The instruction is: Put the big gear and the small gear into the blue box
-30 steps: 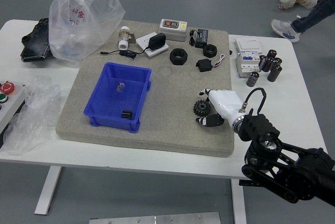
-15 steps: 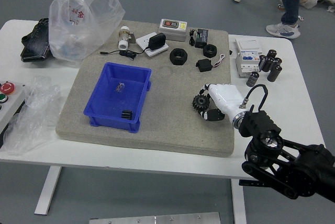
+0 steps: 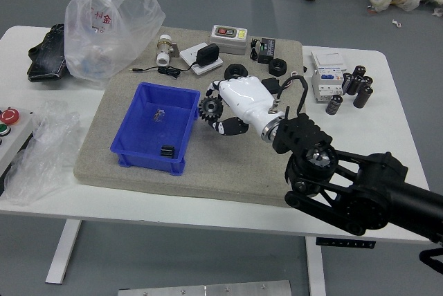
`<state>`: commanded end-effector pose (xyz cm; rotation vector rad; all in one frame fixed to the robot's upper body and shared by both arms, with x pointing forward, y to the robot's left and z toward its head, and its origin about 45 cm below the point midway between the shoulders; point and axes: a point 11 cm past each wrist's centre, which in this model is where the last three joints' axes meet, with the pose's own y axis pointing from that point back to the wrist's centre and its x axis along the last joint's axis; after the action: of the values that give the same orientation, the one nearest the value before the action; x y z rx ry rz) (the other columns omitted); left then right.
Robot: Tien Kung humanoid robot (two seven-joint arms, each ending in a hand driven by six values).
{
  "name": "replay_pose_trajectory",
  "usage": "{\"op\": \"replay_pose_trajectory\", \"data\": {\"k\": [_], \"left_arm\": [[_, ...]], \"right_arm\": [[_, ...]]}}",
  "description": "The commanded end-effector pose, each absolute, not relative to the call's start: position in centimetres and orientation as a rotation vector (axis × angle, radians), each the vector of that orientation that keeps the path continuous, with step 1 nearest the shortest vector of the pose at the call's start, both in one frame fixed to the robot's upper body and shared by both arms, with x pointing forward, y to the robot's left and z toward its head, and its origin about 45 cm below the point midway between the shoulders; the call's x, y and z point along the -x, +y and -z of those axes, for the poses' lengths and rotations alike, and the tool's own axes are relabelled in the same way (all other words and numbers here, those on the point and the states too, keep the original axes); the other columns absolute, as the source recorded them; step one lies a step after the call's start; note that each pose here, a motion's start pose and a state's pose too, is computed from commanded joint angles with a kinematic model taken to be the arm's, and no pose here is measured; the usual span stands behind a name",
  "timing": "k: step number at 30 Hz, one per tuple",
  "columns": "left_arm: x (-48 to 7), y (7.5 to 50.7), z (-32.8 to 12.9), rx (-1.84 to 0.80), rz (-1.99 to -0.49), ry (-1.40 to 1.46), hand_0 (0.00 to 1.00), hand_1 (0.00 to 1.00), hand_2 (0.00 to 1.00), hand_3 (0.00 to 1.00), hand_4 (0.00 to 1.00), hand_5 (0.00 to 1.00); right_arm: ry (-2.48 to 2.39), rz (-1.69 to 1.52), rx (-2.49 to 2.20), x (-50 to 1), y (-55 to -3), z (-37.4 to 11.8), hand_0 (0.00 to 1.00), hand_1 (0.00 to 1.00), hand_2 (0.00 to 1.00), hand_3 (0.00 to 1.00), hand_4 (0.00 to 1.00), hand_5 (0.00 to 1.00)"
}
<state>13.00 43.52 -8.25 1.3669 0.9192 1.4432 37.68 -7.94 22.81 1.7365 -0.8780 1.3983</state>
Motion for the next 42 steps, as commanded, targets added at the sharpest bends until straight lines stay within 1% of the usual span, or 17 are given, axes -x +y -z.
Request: {"op": "replay_pose_trajectory", "data": {"k": [5, 6, 11, 12, 17, 18, 23, 24, 29, 30, 35, 36, 40, 41, 42], "left_arm": [[-12.9, 43.6, 8.2, -1.371, -1.445, 0.925, 0.605, 0.488, 0.514, 0.659, 0.693, 0.240], [-12.9, 43.6, 8.2, -1.373, -1.444, 0.928, 0.605, 0.487, 0.512, 0.657, 0.693, 0.241], [-12.9, 43.5, 8.2, -1.372, -1.443, 0.931, 0.605, 0.487, 0.512, 0.657, 0.693, 0.241], [-12.9, 43.5, 8.2, -1.372, -1.444, 0.931, 0.605, 0.487, 0.513, 0.658, 0.693, 0.240], [-13.0, 43.6, 8.2, -1.372, -1.446, 0.929, 0.605, 0.487, 0.513, 0.658, 0.693, 0.240], [-13.1, 43.6, 8.2, -1.372, -1.446, 0.928, 0.605, 0.486, 0.512, 0.657, 0.693, 0.241], [-13.1, 43.6, 8.2, -1.372, -1.447, 0.927, 0.605, 0.486, 0.512, 0.657, 0.693, 0.241], [-13.1, 43.6, 8.2, -1.372, -1.446, 0.927, 0.605, 0.485, 0.513, 0.657, 0.692, 0.237], [-13.2, 43.7, 8.1, -1.374, -1.448, 0.925, 0.605, 0.485, 0.513, 0.657, 0.692, 0.237], [-13.3, 43.8, 8.0, -1.375, -1.449, 0.923, 0.605, 0.485, 0.512, 0.657, 0.692, 0.235], [-13.9, 44.3, 7.6, -1.374, -1.460, 0.907, 0.605, 0.485, 0.512, 0.657, 0.692, 0.235], [-14.0, 44.4, 7.6, -1.373, -1.461, 0.903, 0.605, 0.484, 0.512, 0.656, 0.691, 0.232], [-14.4, 44.5, 7.4, -1.367, -1.464, 0.891, 0.605, 0.484, 0.512, 0.656, 0.691, 0.232], [-14.4, 44.5, 7.4, -1.368, -1.463, 0.889, 0.605, 0.484, 0.512, 0.656, 0.689, 0.226], [-14.4, 44.6, 7.4, -1.369, -1.463, 0.889, 0.605, 0.484, 0.512, 0.656, 0.689, 0.226]], "right_arm": [[-0.838, -1.478, -1.776, -37.3, -5.3, -22.9, 0.196, 0.249, 0.358, 0.383, 0.115, 0.002], [-0.834, -1.488, -1.785, -37.2, -4.9, -22.8, 0.342, 0.431, 0.501, 0.390, 0.177, 0.002], [-0.825, -1.483, -1.813, -37.0, -4.2, -22.1, 0.342, 0.431, 0.501, 0.390, 0.177, 0.002], [-0.819, -1.479, -1.821, -36.9, -4.0, -21.9, 0.457, 0.594, 0.663, 0.523, 0.321, 0.002], [-0.760, -1.461, -1.846, -36.4, -2.8, -21.7, 0.457, 0.594, 0.663, 0.523, 0.321, 0.002], [-0.745, -1.459, -1.847, -36.3, -2.5, -21.6, 0.768, 0.867, 0.958, 0.935, 0.693, 0.240], [-0.716, -1.440, -1.847, -36.2, -2.2, -21.2, 0.768, 0.867, 0.958, 0.935, 0.693, 0.240], [-0.713, -1.430, -1.850, -36.3, -2.3, -21.2, 0.871, 0.983, 0.998, 0.998, 0.963, 0.435], [-0.747, -1.380, -1.848, -37.5, -3.8, -21.7, 0.871, 0.983, 0.998, 0.998, 0.963, 0.435], [-0.767, -1.373, -1.845, -37.9, -4.2, -22.0, 0.890, 0.996, 0.998, 0.998, 0.998, 0.504], [-0.884, -1.337, -1.842, -39.2, -6.2, -23.4, 0.890, 0.996, 0.998, 0.998, 0.998, 0.504], [-0.914, -1.324, -1.848, -39.4, -6.6, -23.7, 0.877, 0.984, 0.998, 0.998, 0.998, 0.511], [-1.071, -1.233, -1.910, -39.6, -9.7, -24.6, 0.877, 0.984, 0.998, 0.998, 0.998, 0.511], [-1.121, -1.199, -1.928, -39.7, -10.8, -24.7, 0.851, 0.978, 0.998, 0.998, 0.998, 0.552], [-1.150, -1.176, -1.942, -39.7, -11.5, -24.8, 0.851, 0.978, 0.998, 0.998, 0.998, 0.552]]}}
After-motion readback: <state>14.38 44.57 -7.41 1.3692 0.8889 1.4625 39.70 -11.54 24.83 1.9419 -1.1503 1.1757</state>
